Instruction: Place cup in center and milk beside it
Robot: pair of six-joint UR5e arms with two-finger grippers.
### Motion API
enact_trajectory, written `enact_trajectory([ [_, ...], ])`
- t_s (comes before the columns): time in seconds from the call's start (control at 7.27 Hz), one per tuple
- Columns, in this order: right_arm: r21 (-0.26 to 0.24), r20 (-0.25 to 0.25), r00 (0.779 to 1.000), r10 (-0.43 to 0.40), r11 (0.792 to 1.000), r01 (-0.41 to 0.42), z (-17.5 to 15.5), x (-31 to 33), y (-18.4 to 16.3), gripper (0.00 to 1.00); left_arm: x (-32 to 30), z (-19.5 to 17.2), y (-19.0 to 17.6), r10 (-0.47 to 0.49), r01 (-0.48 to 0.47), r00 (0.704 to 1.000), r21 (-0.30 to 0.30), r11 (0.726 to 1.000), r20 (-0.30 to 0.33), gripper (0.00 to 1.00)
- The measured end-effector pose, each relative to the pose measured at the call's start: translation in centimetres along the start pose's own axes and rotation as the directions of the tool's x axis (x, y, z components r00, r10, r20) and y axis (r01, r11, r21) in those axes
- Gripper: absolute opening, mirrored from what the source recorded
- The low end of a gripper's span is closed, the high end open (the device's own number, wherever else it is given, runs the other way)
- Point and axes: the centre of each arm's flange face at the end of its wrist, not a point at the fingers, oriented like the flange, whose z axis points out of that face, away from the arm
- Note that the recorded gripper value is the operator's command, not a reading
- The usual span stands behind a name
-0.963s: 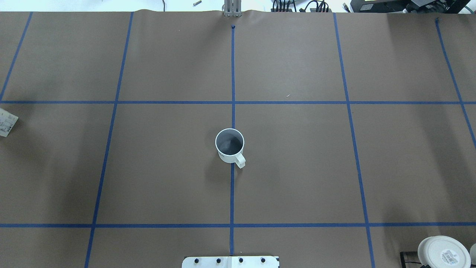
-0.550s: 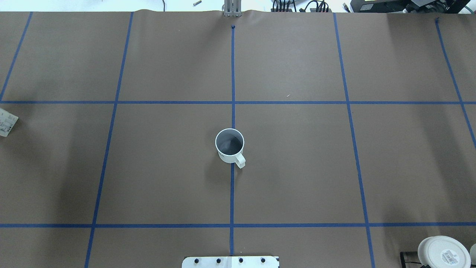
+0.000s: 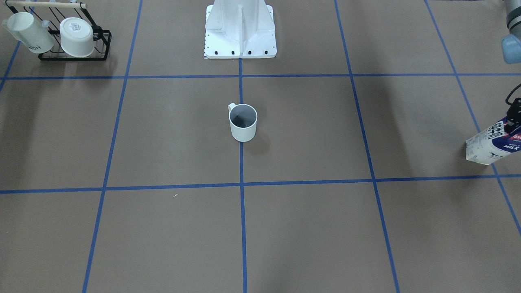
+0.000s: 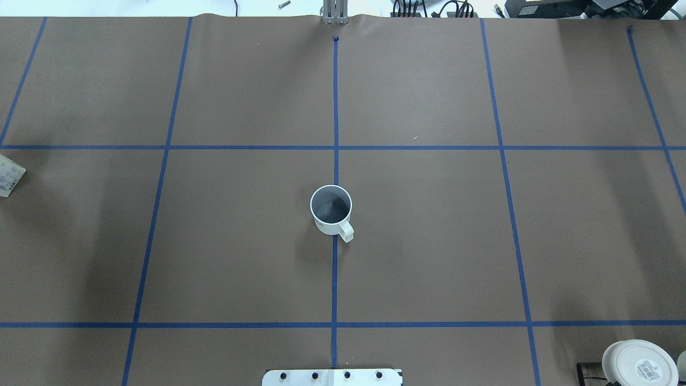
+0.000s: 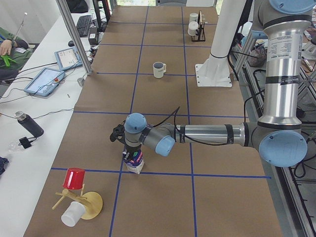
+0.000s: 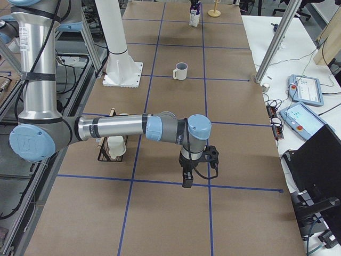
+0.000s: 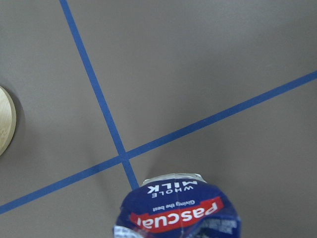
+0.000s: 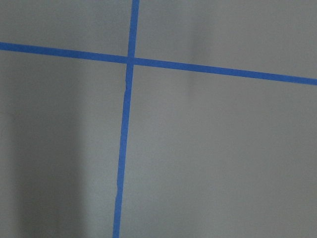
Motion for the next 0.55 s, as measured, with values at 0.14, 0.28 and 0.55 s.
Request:
enact_trajectory([
  [0.14, 0.0, 0.0, 1.0, 0.0, 1.0, 0.0, 0.0, 0.0, 0.0, 1.0, 0.8, -0.8, -0.4, 0.007, -0.007, 1.0, 0.01, 1.0, -0.011, 0.0],
  [0.28, 0.0, 0.0, 1.0, 0.0, 1.0, 0.0, 0.0, 0.0, 0.0, 1.0, 1.7, -1.7, -1.0, 0.005, -0.004, 0.999, 0.012, 1.0, -0.034, 0.0],
  [0.55, -0.001, 0.0, 1.0, 0.001, 1.0, -0.001, 0.1, 0.0, 0.1, 1.0, 5.5, -5.5, -3.2, -0.066, 0.067, 0.996, 0.013, 0.998, -0.068, 0.0],
])
